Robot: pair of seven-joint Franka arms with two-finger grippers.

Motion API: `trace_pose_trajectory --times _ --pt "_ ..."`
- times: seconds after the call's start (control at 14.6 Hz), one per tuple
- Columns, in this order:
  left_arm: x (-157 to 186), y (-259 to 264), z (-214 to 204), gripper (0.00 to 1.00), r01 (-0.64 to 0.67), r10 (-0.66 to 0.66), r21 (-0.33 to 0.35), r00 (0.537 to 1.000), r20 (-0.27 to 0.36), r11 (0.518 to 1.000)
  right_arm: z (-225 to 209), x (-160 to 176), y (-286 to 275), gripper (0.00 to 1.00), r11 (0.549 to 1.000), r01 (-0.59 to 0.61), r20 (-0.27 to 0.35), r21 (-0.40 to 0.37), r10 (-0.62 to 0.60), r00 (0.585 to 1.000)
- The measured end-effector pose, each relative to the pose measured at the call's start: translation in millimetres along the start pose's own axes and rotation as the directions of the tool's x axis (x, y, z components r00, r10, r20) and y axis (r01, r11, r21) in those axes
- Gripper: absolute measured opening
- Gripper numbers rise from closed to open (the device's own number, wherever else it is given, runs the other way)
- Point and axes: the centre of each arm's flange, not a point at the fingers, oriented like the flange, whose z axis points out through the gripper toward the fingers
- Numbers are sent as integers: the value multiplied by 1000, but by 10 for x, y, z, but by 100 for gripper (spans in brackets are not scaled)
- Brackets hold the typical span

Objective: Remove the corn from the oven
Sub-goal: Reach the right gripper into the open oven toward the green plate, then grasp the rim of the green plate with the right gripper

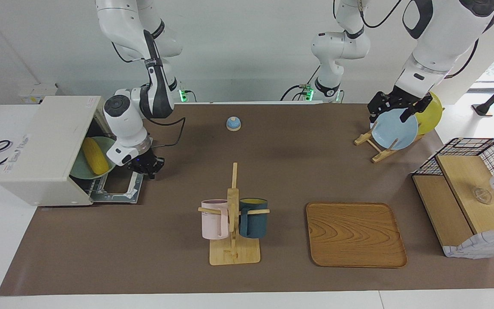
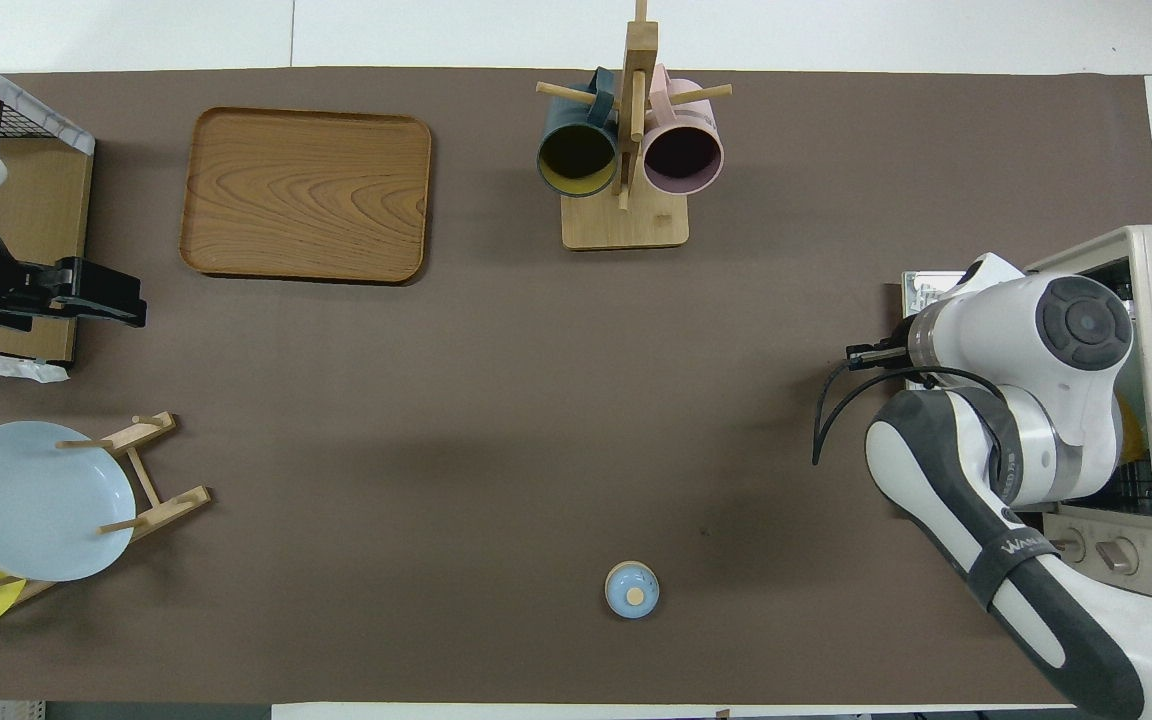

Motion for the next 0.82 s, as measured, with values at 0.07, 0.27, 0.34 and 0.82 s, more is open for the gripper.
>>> trace_pose_trajectory --times 0.07,0.27,0.34,0.82 --pt "0 0 0 100 0 0 0 1000 0 1000 -146 64 -11 1 1000 1 21 0 -1 1000" --pt "0 0 0 100 0 0 0 1000 0 1000 -563 118 127 18 1000 -24 74 -2 24 997" --pt "0 0 0 100 0 0 0 1000 0 1000 -665 84 223 28 999 -40 90 -5 41 995" --pt "-1 0 0 100 0 0 0 1000 1 1000 -623 -199 913 46 994 -106 168 -25 109 980"
